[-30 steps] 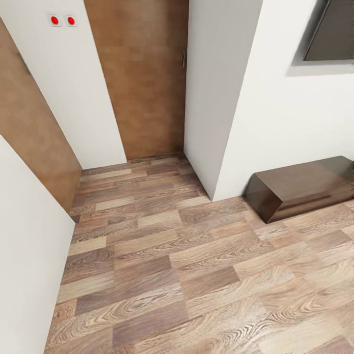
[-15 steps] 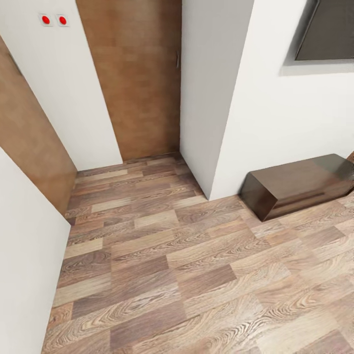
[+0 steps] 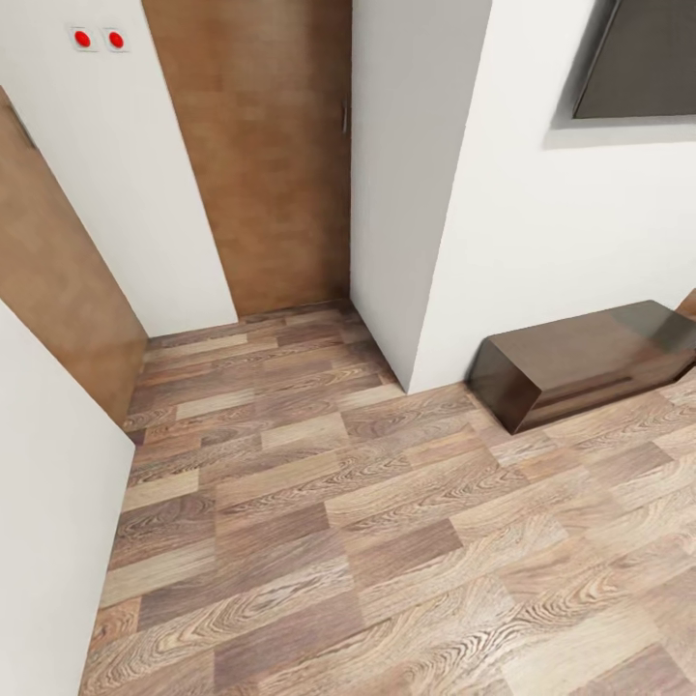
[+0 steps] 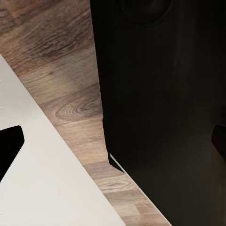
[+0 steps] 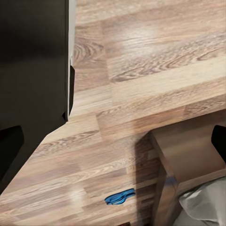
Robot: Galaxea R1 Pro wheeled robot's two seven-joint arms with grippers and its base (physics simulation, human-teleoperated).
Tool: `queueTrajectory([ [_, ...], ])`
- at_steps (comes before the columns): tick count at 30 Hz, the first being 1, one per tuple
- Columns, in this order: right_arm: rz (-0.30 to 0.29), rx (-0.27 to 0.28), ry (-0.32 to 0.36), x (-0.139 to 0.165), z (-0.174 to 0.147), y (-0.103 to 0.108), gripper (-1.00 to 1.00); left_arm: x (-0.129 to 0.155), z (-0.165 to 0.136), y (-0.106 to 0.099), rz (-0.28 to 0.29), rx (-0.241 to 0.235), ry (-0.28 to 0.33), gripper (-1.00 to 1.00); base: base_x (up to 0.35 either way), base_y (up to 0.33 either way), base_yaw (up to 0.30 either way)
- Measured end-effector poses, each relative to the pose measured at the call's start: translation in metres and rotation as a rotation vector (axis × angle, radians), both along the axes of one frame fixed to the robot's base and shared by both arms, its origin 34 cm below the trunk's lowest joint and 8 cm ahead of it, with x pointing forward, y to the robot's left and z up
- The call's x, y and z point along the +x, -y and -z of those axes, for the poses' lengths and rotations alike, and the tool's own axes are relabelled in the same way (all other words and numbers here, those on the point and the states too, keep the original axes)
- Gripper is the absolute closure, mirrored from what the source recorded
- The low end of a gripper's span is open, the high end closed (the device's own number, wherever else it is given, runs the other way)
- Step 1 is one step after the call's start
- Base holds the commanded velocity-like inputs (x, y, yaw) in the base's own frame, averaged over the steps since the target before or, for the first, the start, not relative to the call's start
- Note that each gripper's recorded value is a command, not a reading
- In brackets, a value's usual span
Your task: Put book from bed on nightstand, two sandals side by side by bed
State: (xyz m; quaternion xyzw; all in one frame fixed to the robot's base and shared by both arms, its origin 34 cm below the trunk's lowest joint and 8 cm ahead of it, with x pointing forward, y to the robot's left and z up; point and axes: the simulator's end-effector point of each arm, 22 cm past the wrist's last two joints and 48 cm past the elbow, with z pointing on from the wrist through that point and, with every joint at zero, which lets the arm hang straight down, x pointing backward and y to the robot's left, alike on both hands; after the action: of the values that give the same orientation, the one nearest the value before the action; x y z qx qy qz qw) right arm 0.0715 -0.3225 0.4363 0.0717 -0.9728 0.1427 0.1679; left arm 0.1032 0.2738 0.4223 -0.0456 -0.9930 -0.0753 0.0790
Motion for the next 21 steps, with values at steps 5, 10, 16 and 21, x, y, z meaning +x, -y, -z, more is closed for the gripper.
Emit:
queueTrajectory([
  [5,0.0,-0.001,0.0,0.0,-0.0001,0.0008,-1.0,0.0,0.0,0.0,0.0,0.0,0.0,-1.0,0.0,0.0,-0.009],
  [10,0.0,-0.002,0.0,0.0,-0.0001,0.0013,-1.0,0.0,0.0,0.0,0.0,0.0,0.0,-1.0,0.0,0.0,-0.004],
  [16,-0.001,-0.003,0.0,0.0,-0.0003,0.0026,-1.0,0.0,0.0,0.0,0.0,0.0,0.0,-1.0,0.0,0.0,-0.002],
  [21,-0.001,-0.003,0.0,-0.0001,-0.0003,0.0023,-1.0,0.0,0.0,0.0,0.0,0.0,0.0,-1.0,0.0,0.0,0.0],
])
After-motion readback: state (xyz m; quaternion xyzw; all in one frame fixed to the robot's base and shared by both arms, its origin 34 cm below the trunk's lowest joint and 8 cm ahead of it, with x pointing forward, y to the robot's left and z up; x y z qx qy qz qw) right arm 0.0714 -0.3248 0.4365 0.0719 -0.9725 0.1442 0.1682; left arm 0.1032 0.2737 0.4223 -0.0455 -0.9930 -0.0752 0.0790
